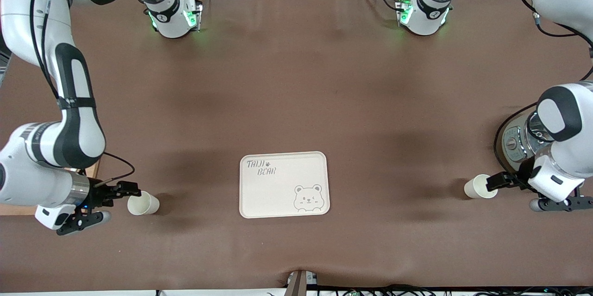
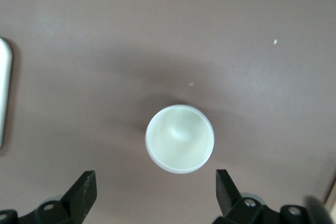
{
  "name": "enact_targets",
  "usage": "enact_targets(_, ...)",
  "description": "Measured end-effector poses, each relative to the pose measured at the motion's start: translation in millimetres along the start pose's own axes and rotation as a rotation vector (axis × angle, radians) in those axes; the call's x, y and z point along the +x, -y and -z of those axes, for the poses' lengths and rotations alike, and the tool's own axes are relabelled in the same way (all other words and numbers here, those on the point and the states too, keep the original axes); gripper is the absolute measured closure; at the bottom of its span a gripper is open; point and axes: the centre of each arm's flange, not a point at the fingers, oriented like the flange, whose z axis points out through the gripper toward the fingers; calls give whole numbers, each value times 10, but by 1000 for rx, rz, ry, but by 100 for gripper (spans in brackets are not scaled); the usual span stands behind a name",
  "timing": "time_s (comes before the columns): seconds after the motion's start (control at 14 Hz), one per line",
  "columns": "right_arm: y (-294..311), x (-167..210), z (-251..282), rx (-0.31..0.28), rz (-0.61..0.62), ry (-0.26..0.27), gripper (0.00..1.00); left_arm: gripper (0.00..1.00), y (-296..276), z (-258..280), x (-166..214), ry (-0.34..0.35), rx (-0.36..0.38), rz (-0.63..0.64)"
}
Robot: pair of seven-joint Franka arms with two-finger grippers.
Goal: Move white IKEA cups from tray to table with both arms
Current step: 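Open both grippers and lift them away from the cups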
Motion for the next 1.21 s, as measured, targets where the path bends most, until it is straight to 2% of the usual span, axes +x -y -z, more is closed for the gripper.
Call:
enact_targets(0.21, 265, -141, 684, 7, -64, 34, 0, 0, -263, 378, -119, 27, -16, 10)
enact_targets(0.43, 538, -472, 1571, -2, -131, 43, 0, 0, -410, 772, -252, 42, -9, 7)
enact_targets(0.57, 657, -690, 1949, -13, -198, 59, 0, 0, -480, 1036, -338, 39, -8, -3)
enact_targets(0.79, 712, -861, 2025, -31, -263, 93, 0, 0, -510, 1378, -464, 49, -8, -15)
enact_targets(1.21, 626, -919, 1671, -53, -288, 136, 0, 0, -521, 1897, -587, 70, 19, -32)
